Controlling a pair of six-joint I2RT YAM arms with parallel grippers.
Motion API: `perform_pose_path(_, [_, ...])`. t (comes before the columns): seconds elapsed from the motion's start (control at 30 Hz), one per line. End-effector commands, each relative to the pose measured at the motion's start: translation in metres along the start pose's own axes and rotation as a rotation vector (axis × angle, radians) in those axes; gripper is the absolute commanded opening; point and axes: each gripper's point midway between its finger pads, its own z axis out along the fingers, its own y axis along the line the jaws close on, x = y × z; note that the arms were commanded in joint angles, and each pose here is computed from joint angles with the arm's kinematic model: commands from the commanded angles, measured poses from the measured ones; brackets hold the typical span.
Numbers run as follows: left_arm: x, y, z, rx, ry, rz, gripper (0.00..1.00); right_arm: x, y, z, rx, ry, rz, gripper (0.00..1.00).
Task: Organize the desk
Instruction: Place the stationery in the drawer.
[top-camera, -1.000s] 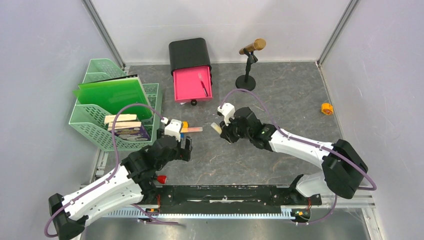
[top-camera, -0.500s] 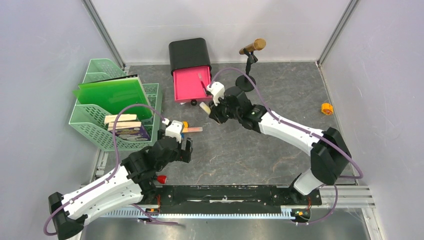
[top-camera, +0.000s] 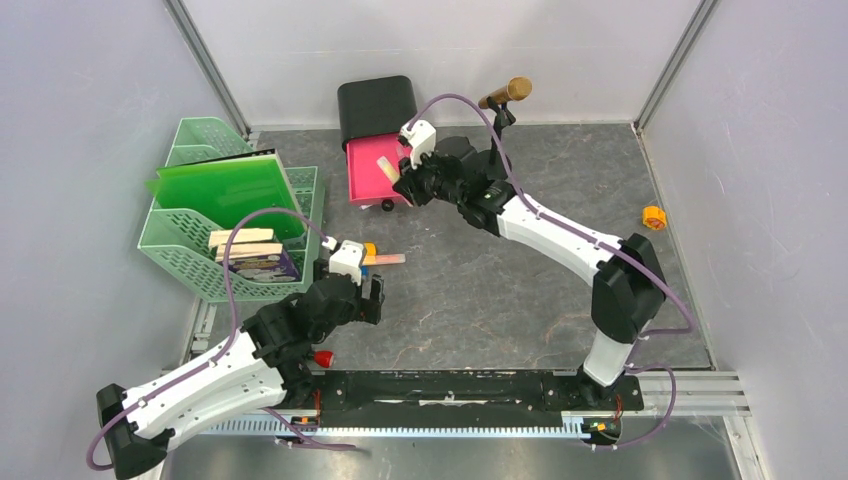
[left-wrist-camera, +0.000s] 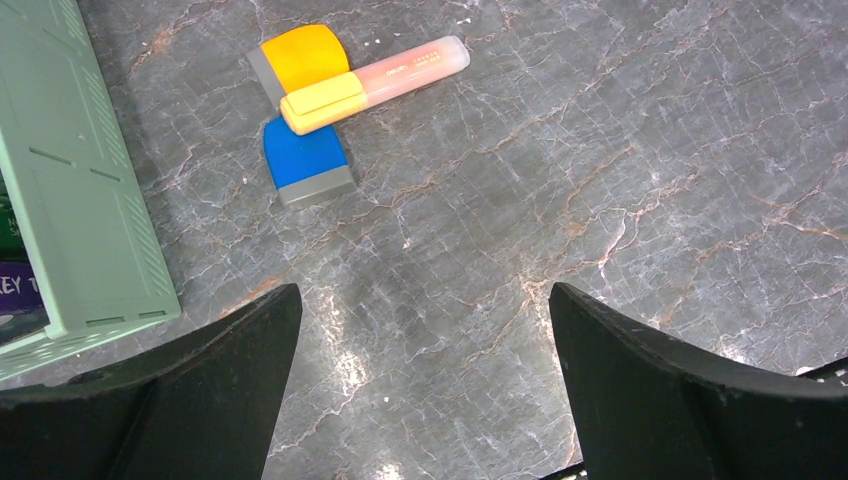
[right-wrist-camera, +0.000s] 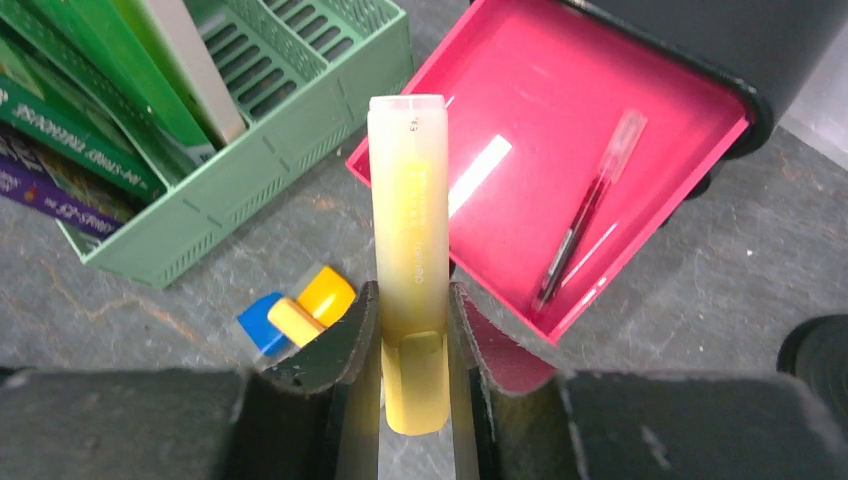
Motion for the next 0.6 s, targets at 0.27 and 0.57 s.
perform_pose_path(0.27, [-0.010,-0.006,-0.001,0.000,-0.025,-0.039,1.00,-0.067,-0.010,0.051,-0.001,-0.211,0.062,0.00])
perform_pose_path(0.57, [-0.007,-0.008,0.001,0.004,-0.014,-0.027,1.00,-0.051,-0.029,0.089,0.039,-0.202,0.081,0.00])
